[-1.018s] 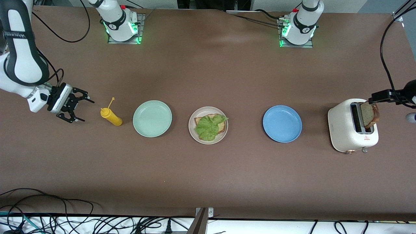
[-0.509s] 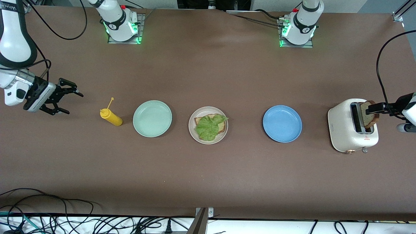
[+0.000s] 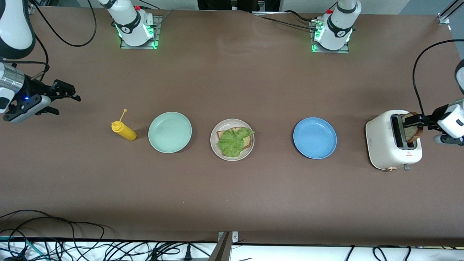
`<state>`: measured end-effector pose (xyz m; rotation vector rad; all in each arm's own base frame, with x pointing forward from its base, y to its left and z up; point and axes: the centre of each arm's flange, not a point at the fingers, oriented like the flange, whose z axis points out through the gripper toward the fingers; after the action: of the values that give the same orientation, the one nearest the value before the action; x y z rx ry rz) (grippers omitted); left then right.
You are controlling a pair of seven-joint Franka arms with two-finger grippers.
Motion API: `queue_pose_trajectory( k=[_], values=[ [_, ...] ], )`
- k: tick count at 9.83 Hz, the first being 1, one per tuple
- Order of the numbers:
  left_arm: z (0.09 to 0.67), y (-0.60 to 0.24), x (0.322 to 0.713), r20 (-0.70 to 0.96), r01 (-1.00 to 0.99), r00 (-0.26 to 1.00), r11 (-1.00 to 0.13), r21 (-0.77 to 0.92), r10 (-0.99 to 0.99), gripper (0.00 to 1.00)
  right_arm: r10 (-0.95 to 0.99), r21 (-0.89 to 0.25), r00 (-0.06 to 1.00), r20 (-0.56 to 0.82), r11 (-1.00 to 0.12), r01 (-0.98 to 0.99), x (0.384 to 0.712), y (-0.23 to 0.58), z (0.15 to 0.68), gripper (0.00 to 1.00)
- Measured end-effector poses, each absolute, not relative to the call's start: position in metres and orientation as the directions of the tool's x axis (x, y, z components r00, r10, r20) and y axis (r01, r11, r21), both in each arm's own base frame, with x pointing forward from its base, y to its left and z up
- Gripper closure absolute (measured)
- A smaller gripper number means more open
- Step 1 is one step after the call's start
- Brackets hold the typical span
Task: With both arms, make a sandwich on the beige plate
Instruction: 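Grasp the toaster bread slice with the left gripper while the right gripper withdraws, then lift the bread slice out of the toaster with the left gripper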
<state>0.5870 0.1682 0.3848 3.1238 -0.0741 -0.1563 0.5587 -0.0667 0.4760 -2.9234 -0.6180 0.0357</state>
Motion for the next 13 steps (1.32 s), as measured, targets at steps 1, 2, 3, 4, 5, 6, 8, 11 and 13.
queue_pose_trajectory(
  k=[1,2,3,4,5,6,8,11,13],
  values=[
    [0.378,0.171,0.582,-0.087,-0.055,0.995,-0.998,0.01,-0.055,0.0,0.339,-0.113,0.94,-0.035,-0.936,0.333,0.56,-0.063,0.486,0.0],
    [0.373,0.175,0.577,-0.078,-0.058,0.995,-0.998,0.006,-0.058,0.01,0.262,-0.076,0.963,-0.071,-0.964,0.257,0.56,-0.054,0.496,0.0],
    [0.369,0.177,0.573,-0.077,-0.069,0.995,-0.998,0.007,-0.069,0.03,0.173,-0.038,0.981,-0.087,-0.985,0.17,0.561,-0.041,0.506,0.0],
    [0.368,0.177,0.572,-0.079,-0.089,0.993,-0.996,0.01,-0.09,0.16,0.094,0.002,0.992,-0.08,-0.996,0.094,0.563,-0.023,0.517,0.0],
    [0.368,0.177,0.572,-0.079,-0.108,0.991,-0.994,0.011,-0.109,0.28,0.045,0.021,0.997,-0.058,-0.999,0.047,0.564,-0.008,0.529,0.0],
    [0.368,0.179,0.571,-0.078,-0.117,0.99,-0.993,0.012,-0.118,0.47,0.019,0.023,1.0,-0.024,-1.0,0.019,0.565,-0.005,0.546,0.0],
    [0.369,0.182,0.57,-0.079,-0.129,0.988,-0.992,0.013,-0.13,0.77,-0.03,0.005,0.999,0.018,-1.0,-0.031,0.563,-0.024,0.593,0.0],
    [0.391,0.186,0.578,-0.067,-0.197,0.978,-0.98,0.012,-0.197,0.88,-0.111,-0.088,0.994,0.009,-0.99,-0.11,0.559,-0.058,0.604,0.0],
    [0.433,0.187,0.587,-0.076,-0.208,0.975,-0.978,0.018,-0.209,0.88,-0.105,-0.091,0.994,-0.006,-0.99,-0.105,0.56,-0.054,0.598,0.0]
  ],
)
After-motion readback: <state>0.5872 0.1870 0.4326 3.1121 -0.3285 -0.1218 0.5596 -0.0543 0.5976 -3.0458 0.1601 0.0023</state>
